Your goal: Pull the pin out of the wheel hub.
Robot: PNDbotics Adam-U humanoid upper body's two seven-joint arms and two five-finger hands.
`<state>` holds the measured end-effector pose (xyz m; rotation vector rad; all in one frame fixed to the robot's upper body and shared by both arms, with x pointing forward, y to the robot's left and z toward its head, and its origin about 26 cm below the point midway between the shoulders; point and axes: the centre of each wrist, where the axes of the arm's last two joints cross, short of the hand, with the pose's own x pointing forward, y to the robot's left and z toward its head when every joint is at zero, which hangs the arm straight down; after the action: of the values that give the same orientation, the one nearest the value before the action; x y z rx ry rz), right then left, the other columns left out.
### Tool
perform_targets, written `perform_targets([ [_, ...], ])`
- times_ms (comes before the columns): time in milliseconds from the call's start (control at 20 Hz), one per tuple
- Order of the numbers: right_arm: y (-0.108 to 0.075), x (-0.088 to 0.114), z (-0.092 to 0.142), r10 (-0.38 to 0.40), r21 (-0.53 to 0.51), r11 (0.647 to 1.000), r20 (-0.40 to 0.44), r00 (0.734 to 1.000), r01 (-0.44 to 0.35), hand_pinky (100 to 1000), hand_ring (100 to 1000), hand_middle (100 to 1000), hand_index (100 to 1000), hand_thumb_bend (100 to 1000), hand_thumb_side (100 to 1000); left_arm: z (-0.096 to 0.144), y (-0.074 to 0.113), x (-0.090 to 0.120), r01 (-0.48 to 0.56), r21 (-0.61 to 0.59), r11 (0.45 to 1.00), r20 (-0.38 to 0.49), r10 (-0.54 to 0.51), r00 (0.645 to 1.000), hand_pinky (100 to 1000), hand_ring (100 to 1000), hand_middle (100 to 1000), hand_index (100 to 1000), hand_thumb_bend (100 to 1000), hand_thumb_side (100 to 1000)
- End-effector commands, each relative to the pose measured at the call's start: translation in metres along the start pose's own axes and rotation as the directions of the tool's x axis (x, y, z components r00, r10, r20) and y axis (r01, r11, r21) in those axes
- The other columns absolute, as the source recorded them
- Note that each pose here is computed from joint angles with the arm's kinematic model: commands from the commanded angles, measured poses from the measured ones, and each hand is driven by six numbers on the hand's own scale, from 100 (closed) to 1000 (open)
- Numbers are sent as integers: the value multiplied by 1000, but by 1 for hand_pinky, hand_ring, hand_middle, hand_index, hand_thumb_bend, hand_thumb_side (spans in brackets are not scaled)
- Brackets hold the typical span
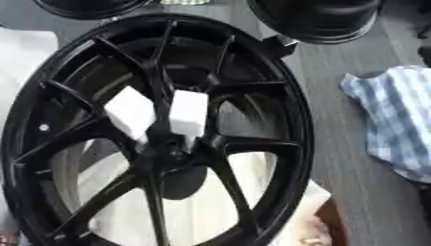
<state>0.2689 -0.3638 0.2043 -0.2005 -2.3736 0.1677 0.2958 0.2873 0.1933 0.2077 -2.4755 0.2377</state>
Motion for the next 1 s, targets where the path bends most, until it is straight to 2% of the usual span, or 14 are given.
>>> perform_targets([
  [50,-3,8,-5,33,26,999,22,999,-33,921,799,644,716,100,544,-12,6,10,56,-59,997,65,-52,997,781,767,589,809,100,708],
  [200,-4,8,-6,39,30,999,22,999,-39,921,799,645,716,100,542,-21,14,17,141,-134,981,125,-124,984,781,768,592,810,100,666],
  [350,-5,9,-5,47,33,998,23,999,-47,921,799,644,716,100,541,-37,22,28,279,-236,931,221,-228,948,783,769,600,813,100,536],
  [550,-7,7,-1,59,31,998,4,998,-59,921,799,644,716,100,543,-65,22,49,503,-413,759,375,-361,854,786,771,610,815,100,499],
  [650,-7,7,1,63,33,997,-5,998,-63,921,799,644,716,100,544,-81,17,63,571,-494,656,427,-389,816,789,774,620,818,100,486],
  [750,-7,7,1,67,38,997,-12,998,-66,921,799,644,716,100,544,-97,11,78,634,-566,527,479,-415,773,789,774,625,818,100,488],
  [900,-7,7,1,70,48,996,-14,997,-69,922,799,645,716,100,542,-114,1,99,721,-649,242,581,-455,675,796,783,669,825,104,478],
  [1000,-6,7,1,71,54,996,-16,997,-70,922,799,645,716,100,544,-122,-7,109,739,-671,61,639,-457,618,802,791,697,831,149,492],
])
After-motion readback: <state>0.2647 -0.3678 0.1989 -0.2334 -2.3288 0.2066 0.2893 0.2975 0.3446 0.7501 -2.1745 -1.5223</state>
